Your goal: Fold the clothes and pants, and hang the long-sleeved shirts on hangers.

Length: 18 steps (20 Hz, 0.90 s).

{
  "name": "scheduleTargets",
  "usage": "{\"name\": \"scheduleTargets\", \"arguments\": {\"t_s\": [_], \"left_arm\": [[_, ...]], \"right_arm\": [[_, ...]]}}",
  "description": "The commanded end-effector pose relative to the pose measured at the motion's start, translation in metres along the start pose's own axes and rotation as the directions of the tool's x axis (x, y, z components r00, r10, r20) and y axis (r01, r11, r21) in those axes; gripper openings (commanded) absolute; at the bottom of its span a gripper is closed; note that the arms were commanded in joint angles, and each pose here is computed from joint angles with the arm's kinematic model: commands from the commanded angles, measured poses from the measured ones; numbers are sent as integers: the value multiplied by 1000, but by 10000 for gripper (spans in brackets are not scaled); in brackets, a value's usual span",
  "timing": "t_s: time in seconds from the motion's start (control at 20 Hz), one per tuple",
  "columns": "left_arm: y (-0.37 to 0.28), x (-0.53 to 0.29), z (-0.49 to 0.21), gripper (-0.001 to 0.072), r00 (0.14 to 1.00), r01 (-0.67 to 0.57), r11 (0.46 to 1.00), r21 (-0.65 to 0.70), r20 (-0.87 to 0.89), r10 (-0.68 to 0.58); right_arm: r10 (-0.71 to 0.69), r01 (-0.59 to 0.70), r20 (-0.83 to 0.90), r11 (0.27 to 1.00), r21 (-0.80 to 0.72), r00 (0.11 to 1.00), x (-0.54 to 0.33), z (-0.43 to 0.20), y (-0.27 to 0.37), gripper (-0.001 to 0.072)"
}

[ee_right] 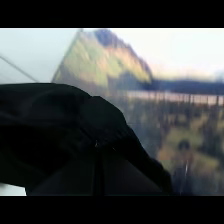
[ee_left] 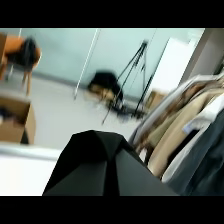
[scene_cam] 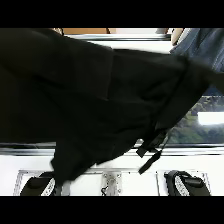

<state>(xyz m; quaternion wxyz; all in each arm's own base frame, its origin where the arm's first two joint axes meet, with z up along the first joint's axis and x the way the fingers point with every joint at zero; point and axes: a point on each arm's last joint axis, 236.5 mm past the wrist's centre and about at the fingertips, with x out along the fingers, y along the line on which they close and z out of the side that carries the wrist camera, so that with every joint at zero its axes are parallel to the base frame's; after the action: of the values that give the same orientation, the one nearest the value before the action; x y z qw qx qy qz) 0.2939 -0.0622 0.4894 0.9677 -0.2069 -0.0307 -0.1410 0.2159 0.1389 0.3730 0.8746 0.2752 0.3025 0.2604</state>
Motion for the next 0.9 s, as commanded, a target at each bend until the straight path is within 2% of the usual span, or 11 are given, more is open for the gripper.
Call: {"name": "scheduleTargets", "arguments": {"t_s": [0.0,0.15,0.35,0.4,0.5,0.65,0.75,0.85], "left_arm": [[63,84,-98,8,961,-109,991,-79,-265,84],[105,159,-192,9,885,-178,962,-209,-462,63],[129,241,-293,9,793,-196,958,-208,-609,30],[127,254,-312,9,774,-189,960,-207,-633,16],[127,269,-338,9,748,-185,961,-206,-664,2],[132,277,-355,9,718,-188,962,-200,-696,-4],[140,273,-352,9,705,-201,959,-197,-709,2],[146,263,-338,8,688,-209,960,-188,-725,8]], "right_arm": [[-64,114,-202,962,247,977,34,-44,-57,16],[-76,172,-254,909,380,964,88,-52,-119,16],[-153,243,-244,884,399,957,161,-34,-204,16],[-172,241,-215,903,355,961,181,-26,-221,16],[-221,266,-169,907,325,961,209,-13,-260,16],[-287,313,-126,876,366,950,231,-3,-309,16],[-300,318,-107,872,371,948,234,1,-316,16],[-300,310,-80,897,314,950,227,11,-306,16]]}}
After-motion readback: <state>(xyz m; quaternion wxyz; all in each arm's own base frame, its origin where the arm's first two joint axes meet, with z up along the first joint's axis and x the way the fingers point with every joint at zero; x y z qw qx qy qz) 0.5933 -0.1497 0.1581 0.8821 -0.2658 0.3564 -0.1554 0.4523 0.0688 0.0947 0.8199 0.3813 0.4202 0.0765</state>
